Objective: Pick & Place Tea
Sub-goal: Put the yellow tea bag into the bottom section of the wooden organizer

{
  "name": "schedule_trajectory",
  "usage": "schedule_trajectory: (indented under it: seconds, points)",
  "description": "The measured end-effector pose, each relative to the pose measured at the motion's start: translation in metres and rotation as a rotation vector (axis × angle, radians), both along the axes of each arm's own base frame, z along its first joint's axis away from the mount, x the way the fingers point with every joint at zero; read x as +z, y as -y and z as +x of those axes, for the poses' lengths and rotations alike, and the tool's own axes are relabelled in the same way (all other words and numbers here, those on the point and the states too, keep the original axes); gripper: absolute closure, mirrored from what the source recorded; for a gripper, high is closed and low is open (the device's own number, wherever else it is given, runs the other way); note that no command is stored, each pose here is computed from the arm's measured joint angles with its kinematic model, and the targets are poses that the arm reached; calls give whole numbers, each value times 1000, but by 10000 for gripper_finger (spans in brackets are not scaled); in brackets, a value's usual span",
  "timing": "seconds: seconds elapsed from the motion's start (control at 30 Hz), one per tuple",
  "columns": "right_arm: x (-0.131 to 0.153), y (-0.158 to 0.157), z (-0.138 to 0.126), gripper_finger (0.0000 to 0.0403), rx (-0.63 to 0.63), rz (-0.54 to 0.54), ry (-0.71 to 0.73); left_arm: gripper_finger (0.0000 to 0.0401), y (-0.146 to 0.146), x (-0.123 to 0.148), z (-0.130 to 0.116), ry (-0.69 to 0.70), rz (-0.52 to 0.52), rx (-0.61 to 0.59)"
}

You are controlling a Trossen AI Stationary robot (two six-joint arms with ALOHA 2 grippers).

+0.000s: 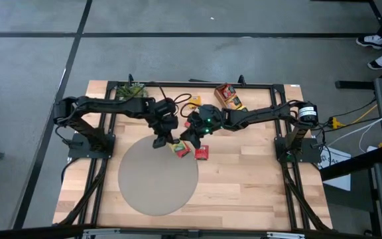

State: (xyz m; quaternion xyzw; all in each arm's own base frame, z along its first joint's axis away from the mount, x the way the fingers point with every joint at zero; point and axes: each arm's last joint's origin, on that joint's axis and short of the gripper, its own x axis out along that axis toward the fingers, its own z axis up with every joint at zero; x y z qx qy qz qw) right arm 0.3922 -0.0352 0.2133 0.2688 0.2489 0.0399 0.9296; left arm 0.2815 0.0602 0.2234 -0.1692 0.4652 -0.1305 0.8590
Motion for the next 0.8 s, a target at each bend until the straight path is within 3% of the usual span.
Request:
schedule_trajectory:
  seconds: [0.47,0.7,0.8]
  points:
    - [-2,0,-1,312,-1,4,-29,399,-11,12,2,105,-7,55]
    - [-2,0,-1,390,-1,4,-26,398,-11,12,2,105,-9,55]
    - [-2,0,-1,394,2,15,-27,399,-11,12,2,105,-9,55]
